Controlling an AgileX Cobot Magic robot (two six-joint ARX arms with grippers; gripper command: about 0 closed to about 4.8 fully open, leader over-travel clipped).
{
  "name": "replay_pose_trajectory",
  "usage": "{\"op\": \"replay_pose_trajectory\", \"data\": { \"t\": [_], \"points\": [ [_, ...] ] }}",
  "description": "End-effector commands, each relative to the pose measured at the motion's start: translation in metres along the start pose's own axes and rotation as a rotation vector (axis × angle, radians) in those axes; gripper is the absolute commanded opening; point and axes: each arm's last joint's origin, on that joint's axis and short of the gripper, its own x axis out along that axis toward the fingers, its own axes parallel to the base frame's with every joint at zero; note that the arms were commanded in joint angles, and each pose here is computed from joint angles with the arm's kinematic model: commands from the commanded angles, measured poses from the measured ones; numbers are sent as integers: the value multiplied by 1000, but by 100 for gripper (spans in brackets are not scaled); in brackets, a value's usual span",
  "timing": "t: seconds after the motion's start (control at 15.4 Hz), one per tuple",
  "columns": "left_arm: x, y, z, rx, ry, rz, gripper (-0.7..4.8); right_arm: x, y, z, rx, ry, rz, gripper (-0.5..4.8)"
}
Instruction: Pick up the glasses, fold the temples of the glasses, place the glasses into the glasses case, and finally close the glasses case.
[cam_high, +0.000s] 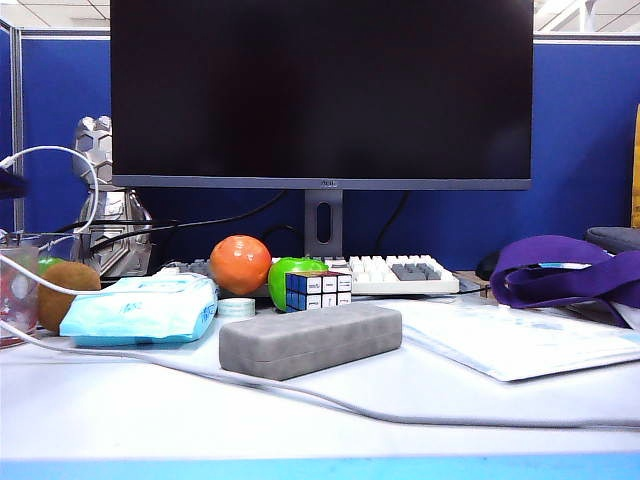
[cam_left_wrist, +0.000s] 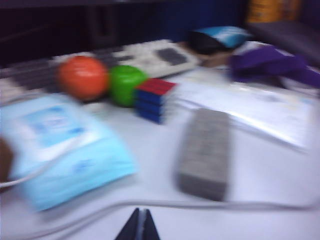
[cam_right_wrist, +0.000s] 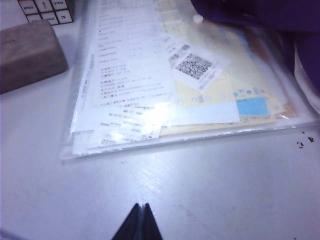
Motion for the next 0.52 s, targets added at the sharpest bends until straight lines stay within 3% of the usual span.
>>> {"op": "replay_pose_trajectory", "data": {
  "t": [0.07, 0.33, 0.52],
  "points": [
    [-4, 13, -2, -15, 15, 125, -5, 0, 0, 2, 5, -13, -2, -1],
    [-18, 28, -13, -50, 86, 319, -5, 0, 0, 2, 5, -13, -1, -1],
    [-20, 33, -12, -2, 86, 375, -5, 0, 0, 2, 5, -13, -1, -1]
  ]
}}
